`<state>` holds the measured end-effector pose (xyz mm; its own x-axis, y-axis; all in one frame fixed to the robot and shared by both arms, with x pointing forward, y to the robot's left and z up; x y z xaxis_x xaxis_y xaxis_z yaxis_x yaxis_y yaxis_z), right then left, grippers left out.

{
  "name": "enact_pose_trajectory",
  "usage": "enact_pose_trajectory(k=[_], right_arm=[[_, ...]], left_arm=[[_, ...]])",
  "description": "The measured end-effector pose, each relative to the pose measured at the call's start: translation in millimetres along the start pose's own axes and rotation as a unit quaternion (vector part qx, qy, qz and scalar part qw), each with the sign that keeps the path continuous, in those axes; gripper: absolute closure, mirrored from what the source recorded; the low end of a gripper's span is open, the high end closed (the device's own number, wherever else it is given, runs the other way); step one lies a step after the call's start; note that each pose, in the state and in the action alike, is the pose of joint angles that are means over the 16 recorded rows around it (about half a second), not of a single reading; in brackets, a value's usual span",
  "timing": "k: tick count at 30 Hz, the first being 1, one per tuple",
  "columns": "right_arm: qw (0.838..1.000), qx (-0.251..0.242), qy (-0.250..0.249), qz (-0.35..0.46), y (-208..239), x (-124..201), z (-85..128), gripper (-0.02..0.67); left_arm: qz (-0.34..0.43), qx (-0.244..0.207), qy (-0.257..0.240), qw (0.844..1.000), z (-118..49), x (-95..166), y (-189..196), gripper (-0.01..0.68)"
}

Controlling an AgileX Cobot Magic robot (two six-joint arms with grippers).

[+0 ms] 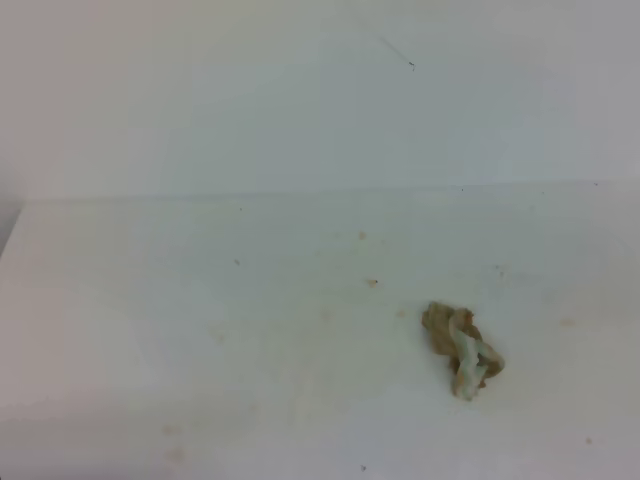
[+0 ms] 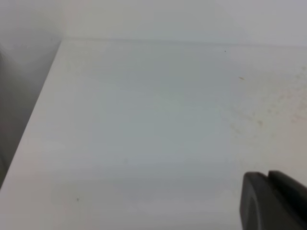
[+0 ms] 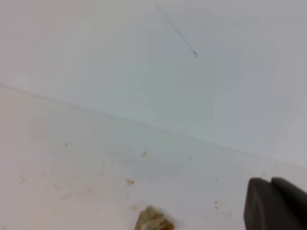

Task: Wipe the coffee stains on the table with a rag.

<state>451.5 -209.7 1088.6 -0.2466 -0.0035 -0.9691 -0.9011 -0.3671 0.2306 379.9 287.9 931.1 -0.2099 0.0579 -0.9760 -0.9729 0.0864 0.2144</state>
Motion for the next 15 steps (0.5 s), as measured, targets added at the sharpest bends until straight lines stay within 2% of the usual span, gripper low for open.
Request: enact_pose_trajectory(k=[8, 15], right_arm=[[1.0, 0.0, 0.008, -0.012, 5.0, -2.0, -0.3, 0.65], [0.998, 0.016, 0.055, -0.007, 8.8, -0.2, -7.0, 0.651]], left_arm=[[0.0, 0.0, 0.0, 1.0, 0.0, 0.2, 0.0, 0.674], [0.0, 0.0, 0.0, 1.0, 0.0, 0.2, 0.0, 0.674]])
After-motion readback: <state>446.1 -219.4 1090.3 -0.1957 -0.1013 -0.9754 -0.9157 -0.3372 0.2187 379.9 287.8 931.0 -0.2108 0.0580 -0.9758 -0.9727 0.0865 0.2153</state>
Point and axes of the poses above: a point on each arm's last joint axis where the gripper is mounted, y pointing back along that axis away from the gripper, z along the wrist's bending axis when the last joint is at zero, x = y × z, the point moved 9 cm from there along -y, pointing out along that axis toward the gripper, and after that the axes turned 12 degrees about -y, right-handed, at the moved point
